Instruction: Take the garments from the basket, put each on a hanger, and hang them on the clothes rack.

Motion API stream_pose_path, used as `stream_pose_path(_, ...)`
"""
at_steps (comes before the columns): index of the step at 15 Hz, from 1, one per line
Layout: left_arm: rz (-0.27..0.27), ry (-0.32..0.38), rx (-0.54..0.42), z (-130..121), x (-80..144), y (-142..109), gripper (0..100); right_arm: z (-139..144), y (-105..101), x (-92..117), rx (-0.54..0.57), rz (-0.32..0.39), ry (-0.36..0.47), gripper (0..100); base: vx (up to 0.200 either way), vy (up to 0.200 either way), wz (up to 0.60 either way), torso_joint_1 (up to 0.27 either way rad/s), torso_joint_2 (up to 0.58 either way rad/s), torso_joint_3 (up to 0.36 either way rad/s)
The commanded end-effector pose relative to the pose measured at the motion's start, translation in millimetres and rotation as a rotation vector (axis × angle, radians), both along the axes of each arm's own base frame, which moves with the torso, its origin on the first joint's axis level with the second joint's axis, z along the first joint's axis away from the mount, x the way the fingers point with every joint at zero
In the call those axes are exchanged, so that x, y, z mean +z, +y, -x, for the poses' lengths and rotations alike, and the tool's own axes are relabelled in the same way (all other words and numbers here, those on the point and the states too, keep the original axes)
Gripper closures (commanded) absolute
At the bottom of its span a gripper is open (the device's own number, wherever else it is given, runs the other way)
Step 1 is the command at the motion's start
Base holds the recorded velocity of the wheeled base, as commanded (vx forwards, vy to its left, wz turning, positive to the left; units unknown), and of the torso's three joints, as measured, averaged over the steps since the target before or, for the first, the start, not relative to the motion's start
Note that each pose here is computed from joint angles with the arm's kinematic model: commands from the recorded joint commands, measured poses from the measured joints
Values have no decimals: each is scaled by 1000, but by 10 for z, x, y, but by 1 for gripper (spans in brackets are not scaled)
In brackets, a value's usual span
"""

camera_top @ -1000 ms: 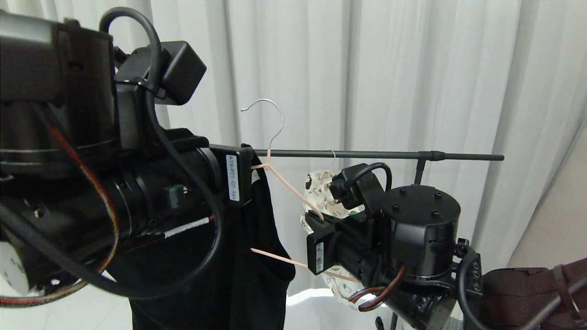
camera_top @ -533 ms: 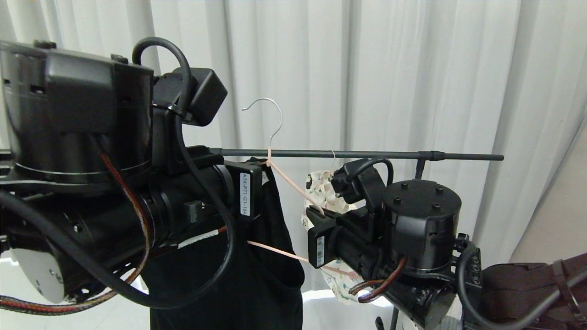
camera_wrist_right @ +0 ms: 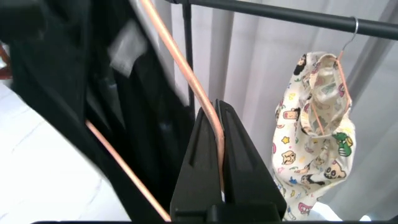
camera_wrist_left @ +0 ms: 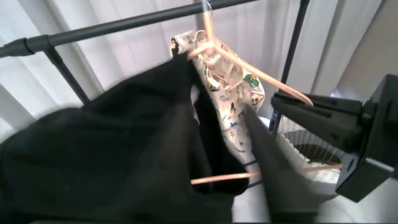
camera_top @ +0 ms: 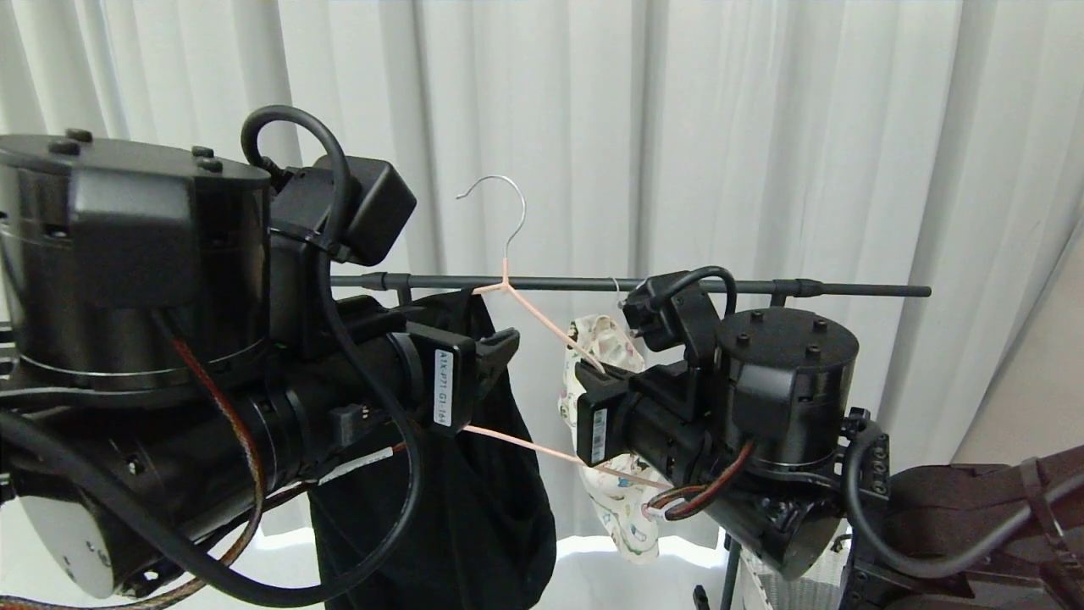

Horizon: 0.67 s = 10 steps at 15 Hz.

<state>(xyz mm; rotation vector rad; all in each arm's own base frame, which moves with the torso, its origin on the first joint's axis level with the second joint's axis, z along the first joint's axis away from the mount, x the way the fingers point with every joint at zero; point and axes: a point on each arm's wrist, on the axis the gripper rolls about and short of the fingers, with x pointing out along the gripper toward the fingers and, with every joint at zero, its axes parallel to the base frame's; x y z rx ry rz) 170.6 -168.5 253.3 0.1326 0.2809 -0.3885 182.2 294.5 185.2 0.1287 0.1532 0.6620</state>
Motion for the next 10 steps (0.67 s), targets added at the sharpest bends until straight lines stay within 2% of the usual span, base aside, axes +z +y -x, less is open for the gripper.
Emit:
stream_pose_path(1,10,-9,3,9,23,19,0,-13,-30,35,-7,-9,-6,100,0,0,0,0,0,0)
stream_pose_path(3,32,-34,7,19,70,45,0,-93,-100,61,-37,-8,-16,100,0,0,0,0,0,0)
stream_pose_path(7,-11,-40,-7,164,-6,192,0,-169,-221,138,-72,-8,-41,100,0,0,0,0,0,0)
stream_pose_path(10,-17,-35,-30,307,-78,337,0,-165,-306,198,-86,-14,-54,100,0,0,0,0,0,0)
